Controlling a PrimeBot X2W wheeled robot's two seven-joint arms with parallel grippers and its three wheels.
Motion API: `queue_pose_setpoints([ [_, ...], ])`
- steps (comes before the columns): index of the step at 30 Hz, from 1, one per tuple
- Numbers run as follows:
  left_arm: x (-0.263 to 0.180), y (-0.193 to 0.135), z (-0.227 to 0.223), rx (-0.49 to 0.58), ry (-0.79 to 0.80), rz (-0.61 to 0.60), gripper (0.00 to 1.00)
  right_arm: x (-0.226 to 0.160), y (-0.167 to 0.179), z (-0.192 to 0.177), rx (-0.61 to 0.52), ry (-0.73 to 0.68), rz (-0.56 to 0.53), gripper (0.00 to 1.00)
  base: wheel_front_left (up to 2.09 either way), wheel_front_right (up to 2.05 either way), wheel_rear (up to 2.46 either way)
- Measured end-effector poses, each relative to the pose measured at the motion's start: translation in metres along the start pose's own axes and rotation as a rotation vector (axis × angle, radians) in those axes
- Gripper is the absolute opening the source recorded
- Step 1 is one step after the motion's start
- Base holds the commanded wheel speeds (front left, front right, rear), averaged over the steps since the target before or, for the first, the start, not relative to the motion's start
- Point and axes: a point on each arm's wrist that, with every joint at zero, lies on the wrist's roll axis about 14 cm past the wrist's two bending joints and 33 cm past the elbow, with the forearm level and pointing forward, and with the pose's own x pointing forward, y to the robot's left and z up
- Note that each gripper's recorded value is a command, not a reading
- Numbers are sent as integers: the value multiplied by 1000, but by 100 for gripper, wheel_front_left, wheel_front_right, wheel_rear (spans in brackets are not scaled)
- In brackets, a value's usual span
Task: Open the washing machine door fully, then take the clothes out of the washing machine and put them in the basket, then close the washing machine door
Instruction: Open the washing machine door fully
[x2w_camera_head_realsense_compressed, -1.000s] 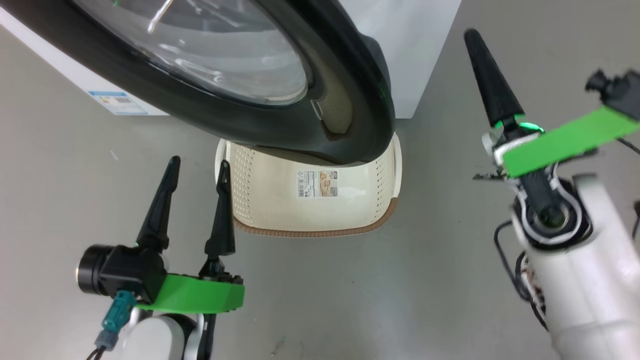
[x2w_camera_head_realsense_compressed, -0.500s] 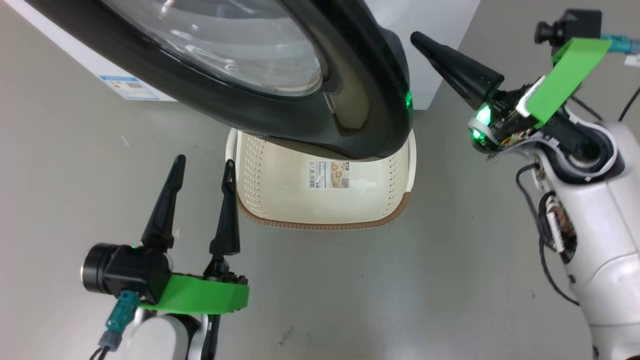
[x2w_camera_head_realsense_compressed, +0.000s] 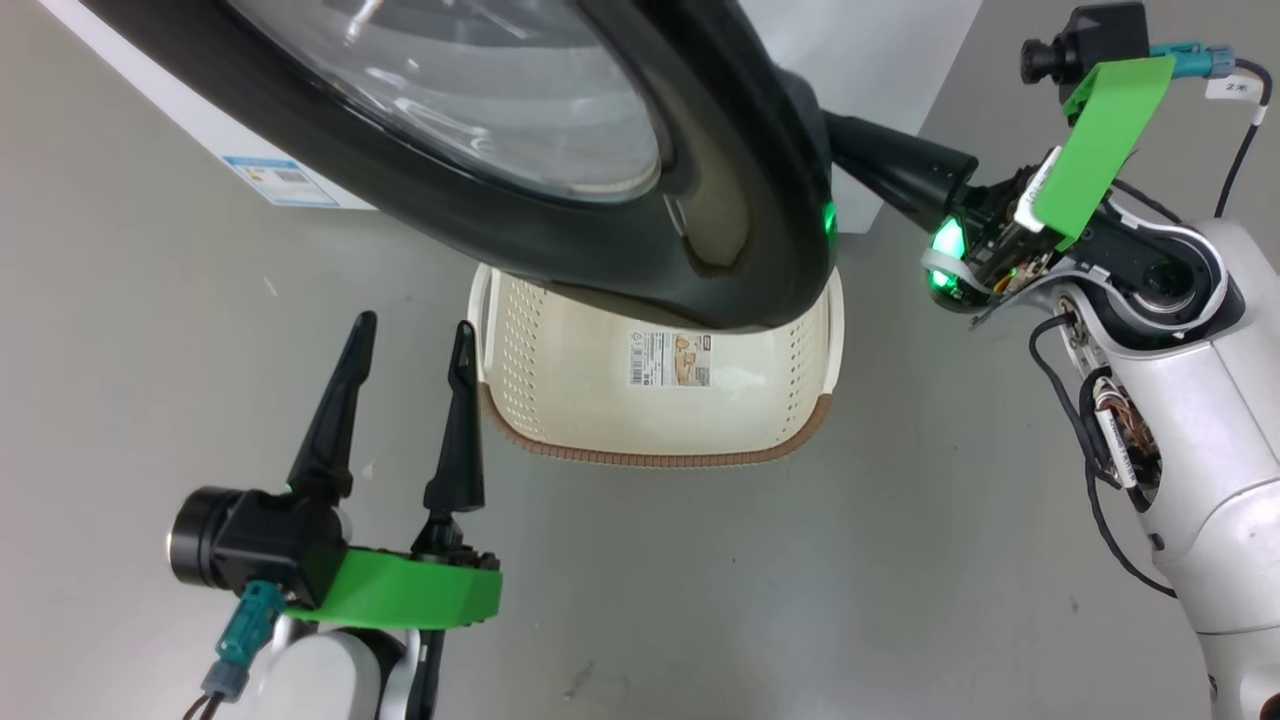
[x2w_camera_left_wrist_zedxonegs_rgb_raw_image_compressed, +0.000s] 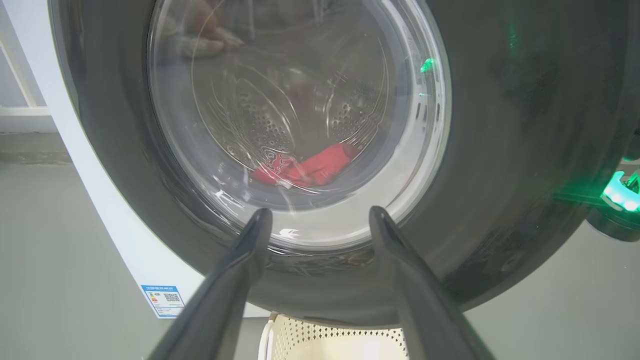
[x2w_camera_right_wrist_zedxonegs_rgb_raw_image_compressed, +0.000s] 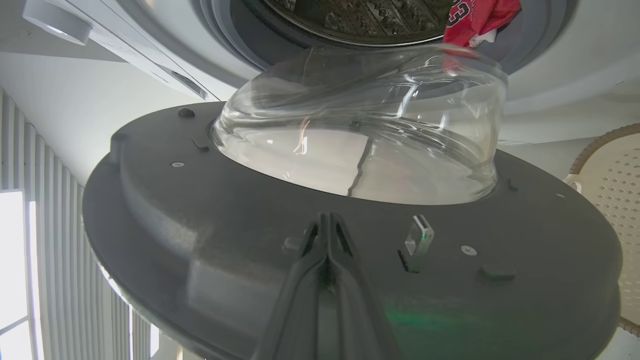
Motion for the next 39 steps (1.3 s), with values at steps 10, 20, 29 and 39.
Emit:
queue_pose_setpoints([
  [10, -6, 7, 18, 8, -39, 23, 100, 6, 13, -14, -31, 26, 1, 0, 0, 0, 0],
  [20, -26, 21, 29, 8, -53, 68, 100, 4, 15, -44, -23, 70, -12, 0, 0, 0, 0],
  [29, -45, 30, 41, 9, -72, 98, 100, 3, 19, -76, -14, 116, -20, 0, 0, 0, 0],
  [39, -71, 47, 51, 7, -87, 158, 100, 7, 22, -114, -36, 196, -37, 0, 0, 0, 0],
])
